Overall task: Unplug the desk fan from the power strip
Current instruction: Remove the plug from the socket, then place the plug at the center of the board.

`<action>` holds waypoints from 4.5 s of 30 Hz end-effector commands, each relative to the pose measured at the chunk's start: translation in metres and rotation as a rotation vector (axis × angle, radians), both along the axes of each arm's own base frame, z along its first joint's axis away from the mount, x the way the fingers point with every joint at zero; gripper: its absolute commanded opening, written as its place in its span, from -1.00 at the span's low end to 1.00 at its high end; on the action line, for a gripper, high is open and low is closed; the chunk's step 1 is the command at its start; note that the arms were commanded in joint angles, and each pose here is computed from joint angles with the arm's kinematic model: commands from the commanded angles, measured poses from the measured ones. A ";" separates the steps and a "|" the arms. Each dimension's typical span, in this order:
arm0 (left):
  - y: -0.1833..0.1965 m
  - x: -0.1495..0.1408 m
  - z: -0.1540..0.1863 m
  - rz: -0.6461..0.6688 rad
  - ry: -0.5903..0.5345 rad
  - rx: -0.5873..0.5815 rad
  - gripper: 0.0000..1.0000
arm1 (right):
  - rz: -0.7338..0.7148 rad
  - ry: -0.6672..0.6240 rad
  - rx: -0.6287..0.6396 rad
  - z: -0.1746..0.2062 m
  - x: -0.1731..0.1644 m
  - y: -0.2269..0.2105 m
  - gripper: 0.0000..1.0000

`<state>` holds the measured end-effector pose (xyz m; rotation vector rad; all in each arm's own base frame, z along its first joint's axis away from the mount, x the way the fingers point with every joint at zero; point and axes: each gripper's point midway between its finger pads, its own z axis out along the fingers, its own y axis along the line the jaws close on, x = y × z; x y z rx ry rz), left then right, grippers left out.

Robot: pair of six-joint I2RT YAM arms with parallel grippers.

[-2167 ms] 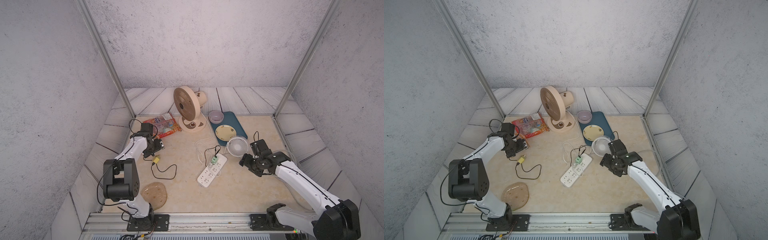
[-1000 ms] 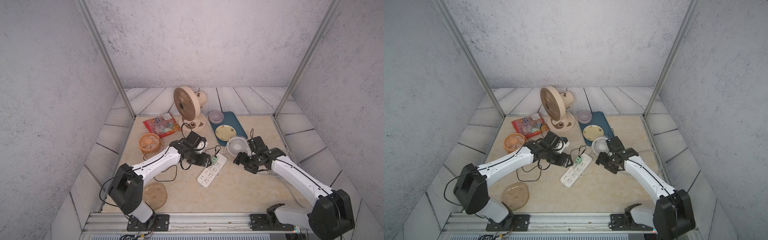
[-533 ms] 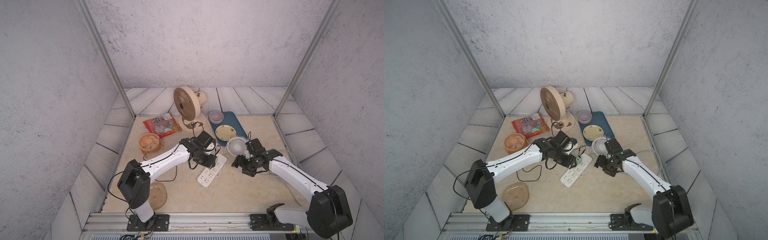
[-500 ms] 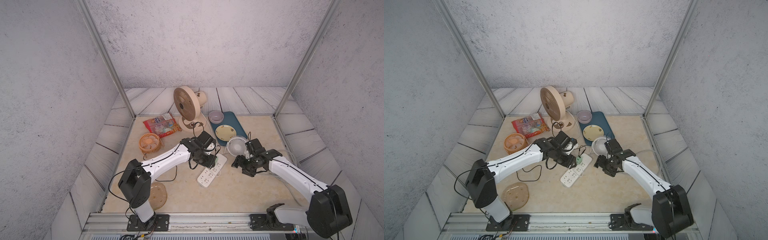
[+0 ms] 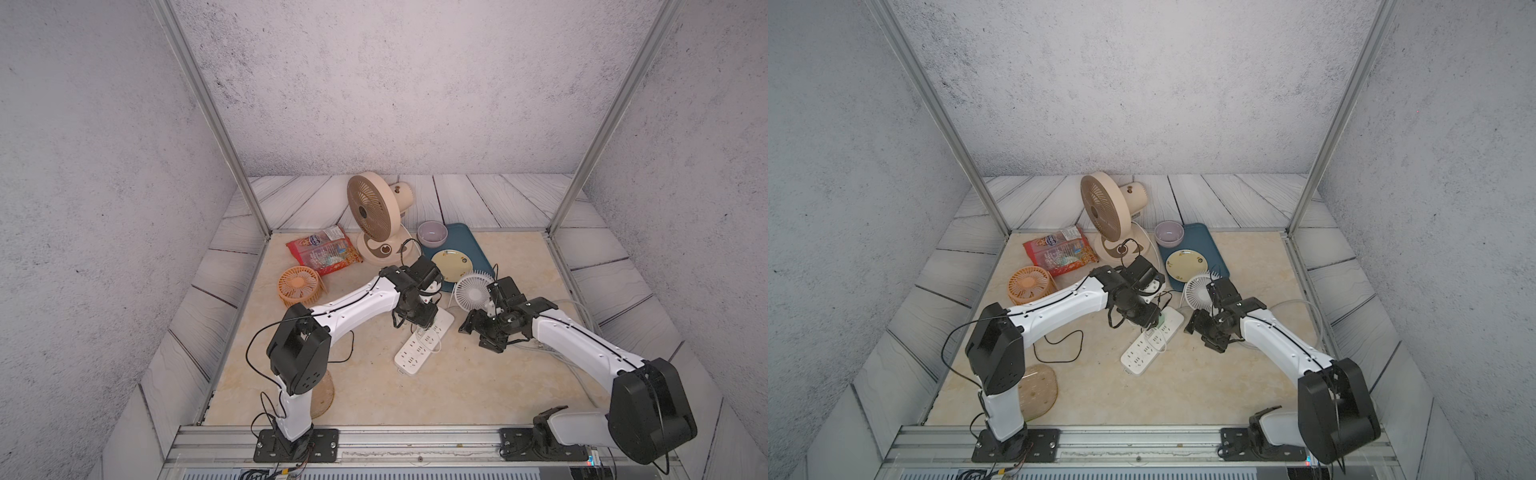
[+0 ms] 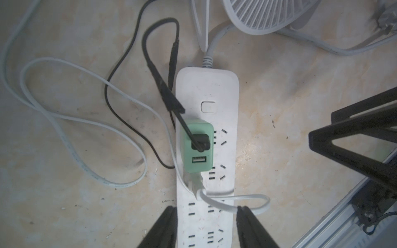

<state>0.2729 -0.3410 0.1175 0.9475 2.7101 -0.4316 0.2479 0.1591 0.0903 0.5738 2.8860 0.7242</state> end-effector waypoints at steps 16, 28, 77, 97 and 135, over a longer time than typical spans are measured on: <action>0.022 -0.016 0.001 -0.029 -0.064 0.010 -0.15 | 0.013 0.007 0.012 0.000 0.005 0.006 0.50; -0.002 -0.005 -0.017 -0.080 -0.176 -0.054 -0.25 | -0.008 0.011 0.106 0.000 0.024 0.026 0.46; -0.022 -0.029 -0.002 0.008 -0.145 -0.171 -1.00 | 0.020 0.183 0.224 -0.056 -0.005 0.079 0.07; -0.028 -0.033 0.048 0.091 -0.147 -0.322 -1.00 | -0.020 0.467 -0.075 -0.120 -0.062 0.045 -0.11; 0.222 0.199 0.152 0.876 -0.525 -0.193 -1.00 | -0.215 -0.128 -0.243 0.043 -0.037 -0.057 0.54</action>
